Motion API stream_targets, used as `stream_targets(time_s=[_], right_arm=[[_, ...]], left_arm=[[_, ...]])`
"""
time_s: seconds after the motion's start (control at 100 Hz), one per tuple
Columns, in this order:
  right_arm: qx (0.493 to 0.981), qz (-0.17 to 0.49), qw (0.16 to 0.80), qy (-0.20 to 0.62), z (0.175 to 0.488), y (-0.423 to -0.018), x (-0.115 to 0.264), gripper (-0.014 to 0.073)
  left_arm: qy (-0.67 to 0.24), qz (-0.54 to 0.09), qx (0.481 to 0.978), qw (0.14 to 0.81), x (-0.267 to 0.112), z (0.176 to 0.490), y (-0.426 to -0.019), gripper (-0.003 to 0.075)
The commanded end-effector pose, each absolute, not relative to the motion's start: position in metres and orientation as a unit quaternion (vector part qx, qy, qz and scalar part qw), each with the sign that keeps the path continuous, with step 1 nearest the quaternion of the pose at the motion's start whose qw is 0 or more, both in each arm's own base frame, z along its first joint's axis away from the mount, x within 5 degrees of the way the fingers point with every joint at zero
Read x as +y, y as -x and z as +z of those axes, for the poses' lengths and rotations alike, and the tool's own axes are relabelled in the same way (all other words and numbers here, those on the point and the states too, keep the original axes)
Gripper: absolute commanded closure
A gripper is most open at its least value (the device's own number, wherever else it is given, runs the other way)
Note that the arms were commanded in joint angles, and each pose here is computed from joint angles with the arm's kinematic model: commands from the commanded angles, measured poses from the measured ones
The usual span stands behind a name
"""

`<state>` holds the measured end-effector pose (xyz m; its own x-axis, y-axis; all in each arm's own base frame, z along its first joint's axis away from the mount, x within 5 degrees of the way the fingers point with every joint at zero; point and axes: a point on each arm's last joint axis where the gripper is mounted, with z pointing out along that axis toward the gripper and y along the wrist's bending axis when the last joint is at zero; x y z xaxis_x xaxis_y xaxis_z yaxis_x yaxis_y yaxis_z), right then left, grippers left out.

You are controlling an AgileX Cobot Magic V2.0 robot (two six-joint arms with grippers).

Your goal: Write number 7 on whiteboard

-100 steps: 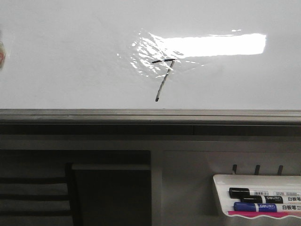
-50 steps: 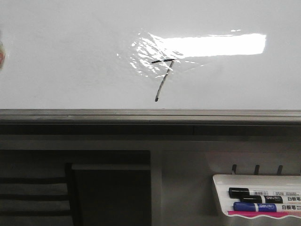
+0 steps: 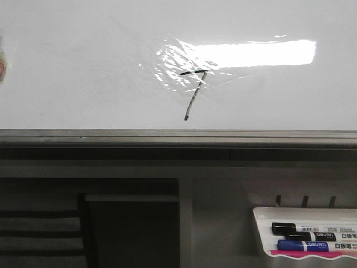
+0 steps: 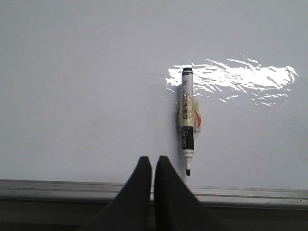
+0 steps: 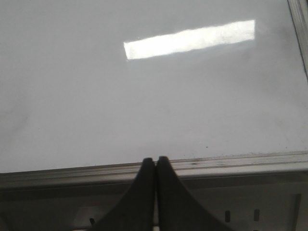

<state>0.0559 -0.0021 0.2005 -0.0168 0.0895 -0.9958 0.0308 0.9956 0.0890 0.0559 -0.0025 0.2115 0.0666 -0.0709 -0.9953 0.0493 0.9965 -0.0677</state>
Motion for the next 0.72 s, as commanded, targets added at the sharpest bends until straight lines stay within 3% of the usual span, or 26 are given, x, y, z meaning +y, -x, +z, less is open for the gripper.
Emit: stream_targets(time_s=[0.0,0.71], right_arm=[[0.688,0.019,0.725,-0.036,0.1989,-0.0557,-0.0016,0.0666],[0.677,0.003,0.736,-0.018,0.2017,-0.0556,-0.0012,0.0666]], left_arm=[[0.010,-0.047,0.654,0.755,-0.0025,0.2085,-0.0544,0.0741],[0.010,-0.047,0.654,0.755,-0.0025,0.2085,-0.0544,0.0741]])
